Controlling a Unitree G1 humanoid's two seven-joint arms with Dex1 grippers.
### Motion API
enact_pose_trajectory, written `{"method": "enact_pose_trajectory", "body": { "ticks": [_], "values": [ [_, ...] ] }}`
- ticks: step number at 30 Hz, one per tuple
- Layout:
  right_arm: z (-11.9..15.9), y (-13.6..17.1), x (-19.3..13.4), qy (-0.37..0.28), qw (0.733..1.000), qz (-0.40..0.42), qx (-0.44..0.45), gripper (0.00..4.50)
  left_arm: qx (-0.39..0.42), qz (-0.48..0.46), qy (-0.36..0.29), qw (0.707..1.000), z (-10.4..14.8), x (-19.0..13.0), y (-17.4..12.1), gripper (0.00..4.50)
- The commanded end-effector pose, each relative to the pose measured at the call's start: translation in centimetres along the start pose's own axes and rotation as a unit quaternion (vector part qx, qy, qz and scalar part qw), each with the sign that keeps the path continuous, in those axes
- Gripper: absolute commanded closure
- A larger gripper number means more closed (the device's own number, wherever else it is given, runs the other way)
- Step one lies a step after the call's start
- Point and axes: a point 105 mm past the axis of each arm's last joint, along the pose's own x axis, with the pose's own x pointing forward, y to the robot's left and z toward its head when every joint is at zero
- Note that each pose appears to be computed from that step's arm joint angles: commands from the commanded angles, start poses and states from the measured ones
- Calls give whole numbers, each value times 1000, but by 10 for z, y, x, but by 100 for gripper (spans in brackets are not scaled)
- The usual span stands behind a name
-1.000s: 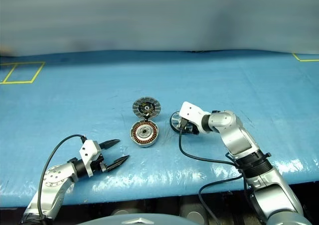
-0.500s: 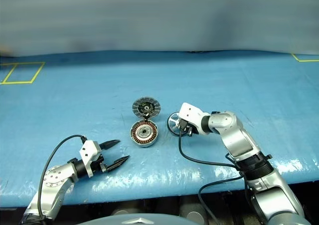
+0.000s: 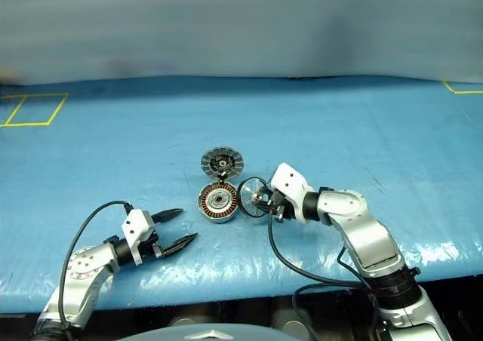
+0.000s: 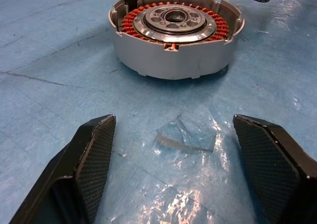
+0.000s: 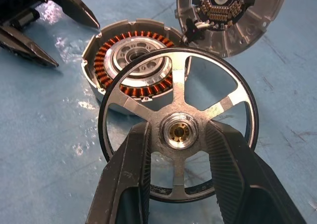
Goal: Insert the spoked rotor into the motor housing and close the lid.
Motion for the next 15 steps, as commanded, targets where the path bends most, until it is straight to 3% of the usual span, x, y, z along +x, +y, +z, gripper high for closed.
{"method": "enact_pose_trajectory", "body": {
  "ticks": [1,15],
  "values": [
    [28,6,-2,-59,998,8,-7,317,15,-6,-17,1000,9,3,1,45],
    [40,21,36,-66,996,61,-13,317,19,-14,-25,999,11,6,0,45]
  ]
}}
